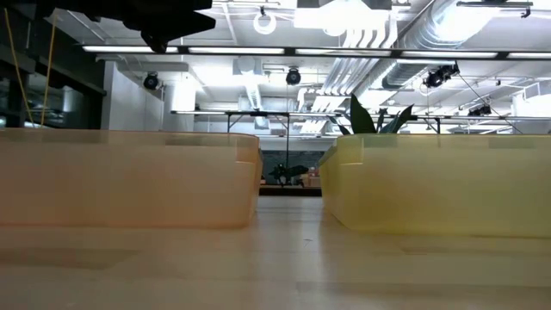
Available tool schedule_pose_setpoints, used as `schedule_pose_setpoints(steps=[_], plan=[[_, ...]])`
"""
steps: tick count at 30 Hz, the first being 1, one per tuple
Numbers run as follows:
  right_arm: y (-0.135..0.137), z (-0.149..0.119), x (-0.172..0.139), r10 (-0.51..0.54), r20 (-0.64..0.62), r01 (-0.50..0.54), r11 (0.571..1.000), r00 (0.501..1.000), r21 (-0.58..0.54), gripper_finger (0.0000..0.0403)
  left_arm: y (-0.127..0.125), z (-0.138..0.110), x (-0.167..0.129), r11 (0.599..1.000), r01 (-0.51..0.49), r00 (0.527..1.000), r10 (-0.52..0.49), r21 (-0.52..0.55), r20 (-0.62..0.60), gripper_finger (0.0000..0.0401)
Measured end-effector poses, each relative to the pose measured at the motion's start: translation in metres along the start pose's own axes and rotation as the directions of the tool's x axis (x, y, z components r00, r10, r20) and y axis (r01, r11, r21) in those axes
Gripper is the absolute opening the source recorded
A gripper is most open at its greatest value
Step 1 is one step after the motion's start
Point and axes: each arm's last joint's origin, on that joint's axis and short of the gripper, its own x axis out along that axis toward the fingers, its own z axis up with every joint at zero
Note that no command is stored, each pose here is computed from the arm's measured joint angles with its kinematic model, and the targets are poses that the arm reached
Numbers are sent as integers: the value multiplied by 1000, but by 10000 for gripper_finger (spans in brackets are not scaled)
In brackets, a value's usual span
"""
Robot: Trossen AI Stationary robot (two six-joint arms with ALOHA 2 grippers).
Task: Pick and place medicine bottles into bin by pill shape (circle, oval)
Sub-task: Put the orange capsule bottle into the yellow bin
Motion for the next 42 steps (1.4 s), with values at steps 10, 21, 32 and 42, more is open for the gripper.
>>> schedule_pose_setpoints(steps=[10,21,32,42], plan=[[0,-1,1,-7,-19,7,1000,1000,2,301,0,0,0,1000,0,1000,0,0,0,220],[4,-2,17,-43,-73,41,999,996,-18,301,0,0,0,1000,0,1000,0,-1,1,220],[7,2,31,-81,-153,81,997,985,-3,270,0,0,0,1000,0,1000,0,-1,1,220],[7,12,33,-88,-158,83,996,984,-39,196,0,0,0,1000,0,1000,0,-1,1,220]])
